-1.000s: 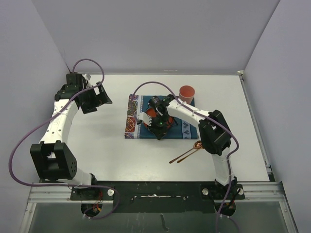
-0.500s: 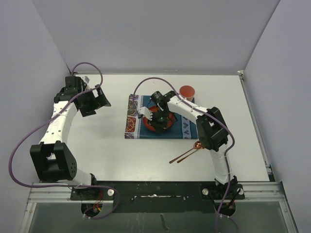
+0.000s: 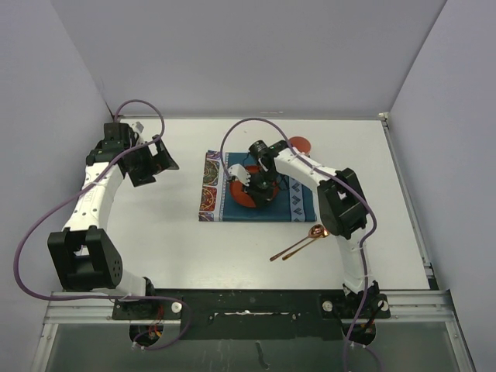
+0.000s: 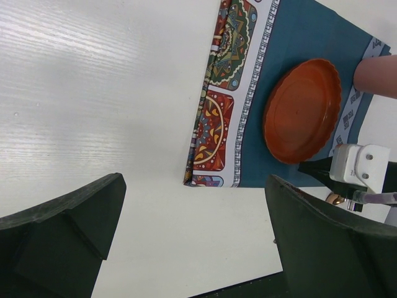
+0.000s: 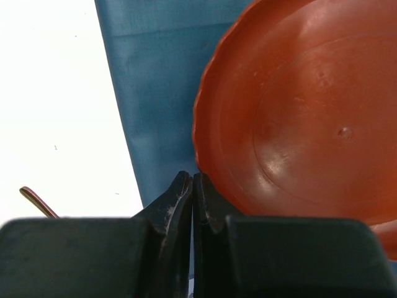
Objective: Set the dinner table for one person
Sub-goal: Place the plate on the napkin.
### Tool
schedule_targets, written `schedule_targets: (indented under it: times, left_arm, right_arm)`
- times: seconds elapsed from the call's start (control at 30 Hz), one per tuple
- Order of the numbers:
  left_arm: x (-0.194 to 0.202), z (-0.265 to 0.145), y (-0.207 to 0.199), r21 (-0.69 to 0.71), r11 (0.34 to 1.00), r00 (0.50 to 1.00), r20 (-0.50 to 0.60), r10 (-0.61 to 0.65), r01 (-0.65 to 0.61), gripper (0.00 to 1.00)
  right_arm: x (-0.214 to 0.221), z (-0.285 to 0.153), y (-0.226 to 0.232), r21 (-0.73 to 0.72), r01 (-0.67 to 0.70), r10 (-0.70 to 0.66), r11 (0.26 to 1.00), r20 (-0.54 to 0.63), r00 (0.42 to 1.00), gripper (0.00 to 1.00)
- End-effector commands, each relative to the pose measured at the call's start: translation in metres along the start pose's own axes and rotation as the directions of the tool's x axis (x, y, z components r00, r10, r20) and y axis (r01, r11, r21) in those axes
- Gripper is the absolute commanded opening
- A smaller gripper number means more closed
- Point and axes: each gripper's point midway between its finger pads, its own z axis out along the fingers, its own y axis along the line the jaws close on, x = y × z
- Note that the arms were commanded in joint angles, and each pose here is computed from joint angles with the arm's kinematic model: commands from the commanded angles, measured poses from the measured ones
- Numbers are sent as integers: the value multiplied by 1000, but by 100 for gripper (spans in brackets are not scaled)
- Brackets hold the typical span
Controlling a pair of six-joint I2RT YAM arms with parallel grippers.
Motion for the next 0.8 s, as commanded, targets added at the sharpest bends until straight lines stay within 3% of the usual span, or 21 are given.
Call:
schedule_targets:
  times: [0.0,0.3,0.43,0.53,0.67,0.77]
  left_arm:
    - [-18,-9,-15,69,997,997,76,15,-20,98]
    - [-67,-28,-34,78,993,979,194,70,-86,98]
    - [-87,-23,-37,72,992,965,248,80,-101,98]
    - [-82,5,-27,76,996,981,189,39,-54,98]
    - [-65,40,-21,140,989,989,132,-69,51,97]
    - [-55,60,-12,149,984,984,133,-117,97,84]
  right_arm:
    - [-17,-17,-9,39,38,-39,999,40,998,0]
    - [-19,-59,10,81,67,-65,994,-36,997,0]
    - [1,-99,-9,268,2,14,963,-57,998,0]
    - [38,-150,-46,439,-191,186,878,54,981,0]
    - [102,-221,-89,574,-433,355,695,251,901,0]
    - [130,-253,-105,638,-494,377,590,323,868,0]
